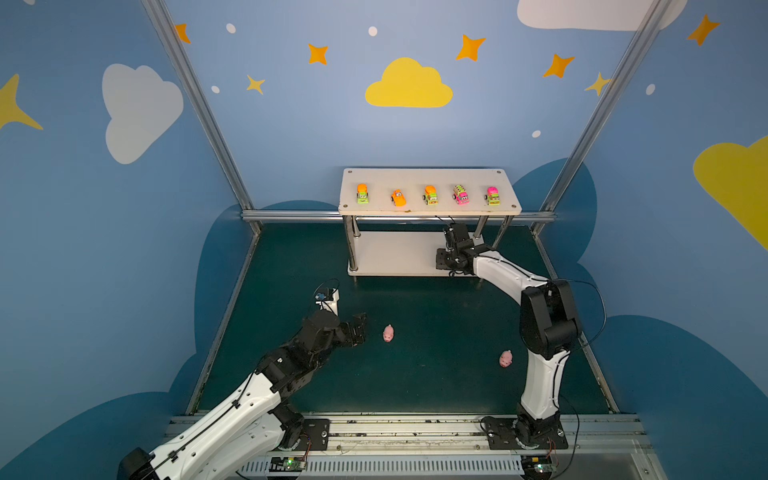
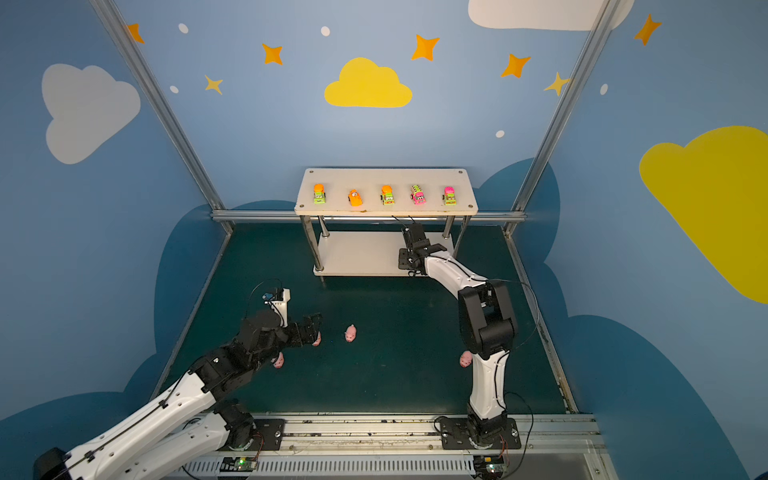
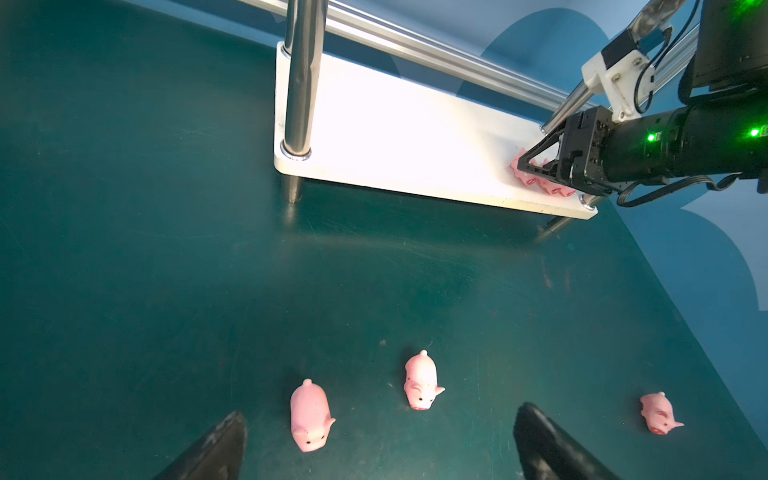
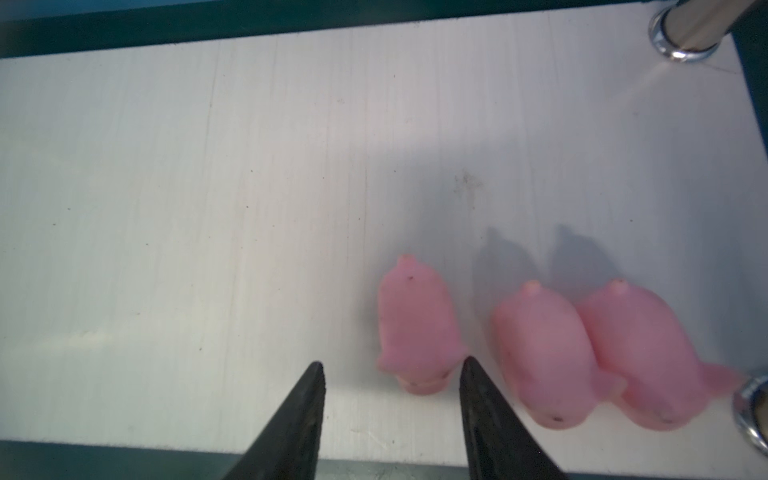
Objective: Place and organize the plastic toys onto the shelf
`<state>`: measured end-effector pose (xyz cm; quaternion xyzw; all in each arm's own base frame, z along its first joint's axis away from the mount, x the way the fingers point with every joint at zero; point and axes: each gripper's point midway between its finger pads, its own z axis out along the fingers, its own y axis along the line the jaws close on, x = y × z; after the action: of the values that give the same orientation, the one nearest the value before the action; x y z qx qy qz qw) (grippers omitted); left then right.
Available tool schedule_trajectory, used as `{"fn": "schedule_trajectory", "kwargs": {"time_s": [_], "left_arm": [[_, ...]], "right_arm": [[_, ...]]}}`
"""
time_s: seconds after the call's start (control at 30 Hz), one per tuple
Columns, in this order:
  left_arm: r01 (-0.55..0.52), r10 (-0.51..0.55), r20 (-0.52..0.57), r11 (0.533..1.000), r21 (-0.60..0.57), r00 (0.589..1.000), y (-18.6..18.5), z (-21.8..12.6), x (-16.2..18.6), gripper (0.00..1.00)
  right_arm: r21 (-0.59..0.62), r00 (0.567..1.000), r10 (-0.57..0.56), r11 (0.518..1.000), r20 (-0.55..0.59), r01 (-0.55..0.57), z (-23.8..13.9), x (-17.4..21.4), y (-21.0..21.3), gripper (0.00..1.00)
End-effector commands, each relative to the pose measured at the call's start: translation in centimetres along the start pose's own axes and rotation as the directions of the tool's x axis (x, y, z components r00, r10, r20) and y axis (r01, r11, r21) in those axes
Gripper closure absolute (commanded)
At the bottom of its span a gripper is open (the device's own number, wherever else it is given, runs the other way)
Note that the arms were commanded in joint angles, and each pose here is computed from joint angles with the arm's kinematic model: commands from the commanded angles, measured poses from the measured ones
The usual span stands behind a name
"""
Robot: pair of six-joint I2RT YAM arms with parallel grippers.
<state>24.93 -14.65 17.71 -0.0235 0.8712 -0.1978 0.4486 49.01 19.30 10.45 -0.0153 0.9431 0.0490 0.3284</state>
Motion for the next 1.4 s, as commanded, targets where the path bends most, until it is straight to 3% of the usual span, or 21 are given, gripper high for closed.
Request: {"fn": "schedule_trajectory", "kwargs": {"time_s": [0.0,0.57,1.0,1.37], "left_arm": [[-0.011,0.012,0.009,1.0,-0.014,1.0,0.2,0.2,-0.2,0.0],[-0.022,0.022,0.007,1.0,-0.018,1.0,0.1,0.4,-0.3,0.0],[-0.017,0.017,0.005,1.0,-0.018,1.0,0.2,0.3,-0.2,0.0],[-0.008,0.008,0.007,1.0,-0.004,1.0,0.0,0.2,-0.1,0.0]], "right_arm": [[0.006,1.0,0.007,1.0,0.015,-0.007,0.5,-0.8,0.0,0.48],[0.025,1.0,0.014,1.0,0.011,-0.015,1.5,-1.2,-0.6,0.49],[0.027,1.0,0.027,0.999,0.006,-0.027,1.4,-0.5,-1.0,0.71],[0.044,0.999,0.039,0.998,0.01,-0.039,-0.3,0.3,-1.6,0.74]]}}
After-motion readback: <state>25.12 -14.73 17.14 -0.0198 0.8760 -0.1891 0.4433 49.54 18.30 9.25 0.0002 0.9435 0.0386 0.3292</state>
